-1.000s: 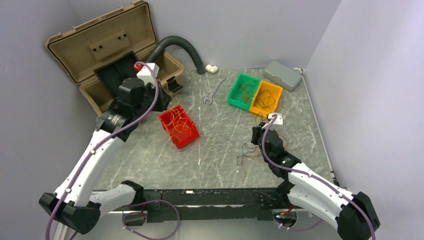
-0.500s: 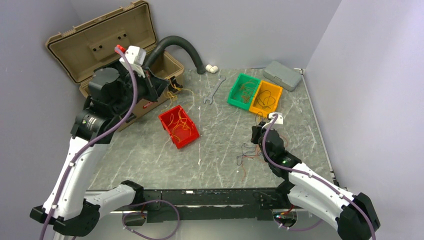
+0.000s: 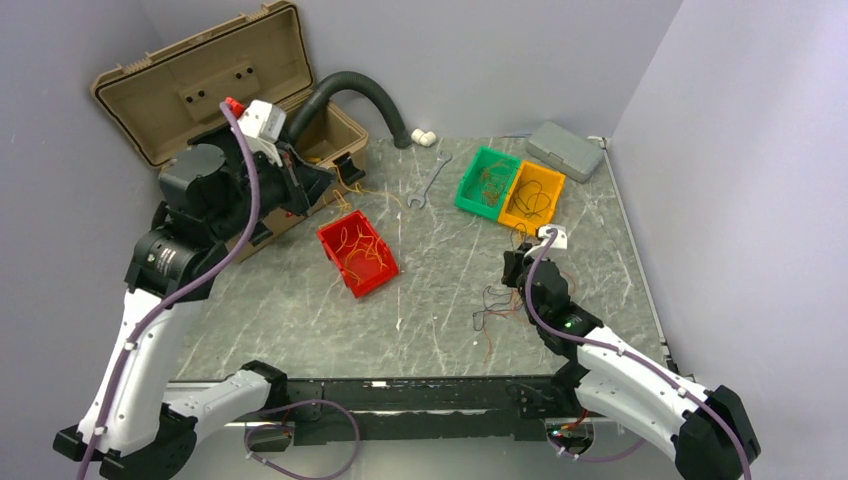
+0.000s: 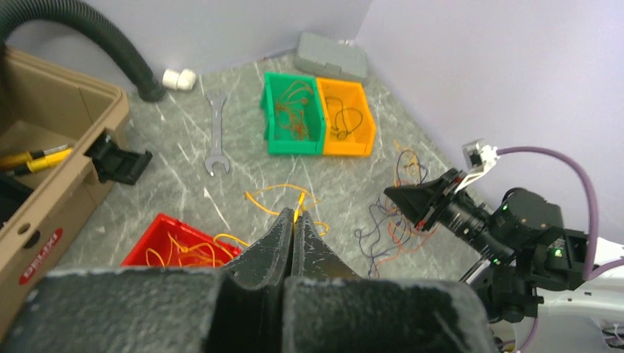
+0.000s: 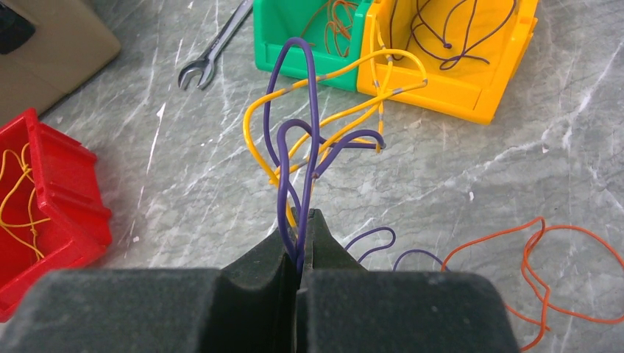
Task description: Untangle the cables
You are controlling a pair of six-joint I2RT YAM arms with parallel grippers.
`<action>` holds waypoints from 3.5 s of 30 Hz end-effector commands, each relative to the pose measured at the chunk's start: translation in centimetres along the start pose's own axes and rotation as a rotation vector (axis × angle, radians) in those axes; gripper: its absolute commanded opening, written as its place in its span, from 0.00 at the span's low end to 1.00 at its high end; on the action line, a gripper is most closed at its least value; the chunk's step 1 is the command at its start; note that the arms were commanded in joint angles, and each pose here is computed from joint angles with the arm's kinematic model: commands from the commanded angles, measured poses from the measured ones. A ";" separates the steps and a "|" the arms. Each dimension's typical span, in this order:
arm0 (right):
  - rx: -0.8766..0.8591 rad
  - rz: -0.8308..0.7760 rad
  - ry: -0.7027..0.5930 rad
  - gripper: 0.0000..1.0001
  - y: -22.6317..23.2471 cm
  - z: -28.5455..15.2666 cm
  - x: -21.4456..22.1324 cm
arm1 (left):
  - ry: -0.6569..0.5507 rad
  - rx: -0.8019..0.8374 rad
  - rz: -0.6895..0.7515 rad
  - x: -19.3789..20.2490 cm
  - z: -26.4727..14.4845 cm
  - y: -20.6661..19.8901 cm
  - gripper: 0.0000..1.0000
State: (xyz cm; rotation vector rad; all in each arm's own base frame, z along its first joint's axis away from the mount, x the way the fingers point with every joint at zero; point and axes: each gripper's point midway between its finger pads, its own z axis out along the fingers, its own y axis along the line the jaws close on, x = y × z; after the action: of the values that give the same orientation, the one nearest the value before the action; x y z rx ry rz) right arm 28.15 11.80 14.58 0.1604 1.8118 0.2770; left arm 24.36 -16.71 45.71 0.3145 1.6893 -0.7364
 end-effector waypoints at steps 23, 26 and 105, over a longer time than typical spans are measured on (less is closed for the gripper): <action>-0.013 0.028 -0.033 0.00 0.3 0.3 -0.4 | 0.377 -0.386 -0.100 11.8 5.1 9.5 0.00; -0.013 0.028 -0.032 0.00 0.4 0.4 -0.4 | 0.416 -0.400 -0.117 13.3 6.0 10.2 0.00; -0.134 -0.003 0.012 0.00 2.9 0.4 -0.4 | 0.566 -0.527 -0.203 32.1 13.9 16.0 0.48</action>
State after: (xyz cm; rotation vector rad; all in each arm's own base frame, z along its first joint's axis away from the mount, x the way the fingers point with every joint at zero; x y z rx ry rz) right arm 28.12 11.79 13.55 0.1674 1.8184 0.2791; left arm 35.77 -16.83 4.16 -0.2071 2.5655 -0.1974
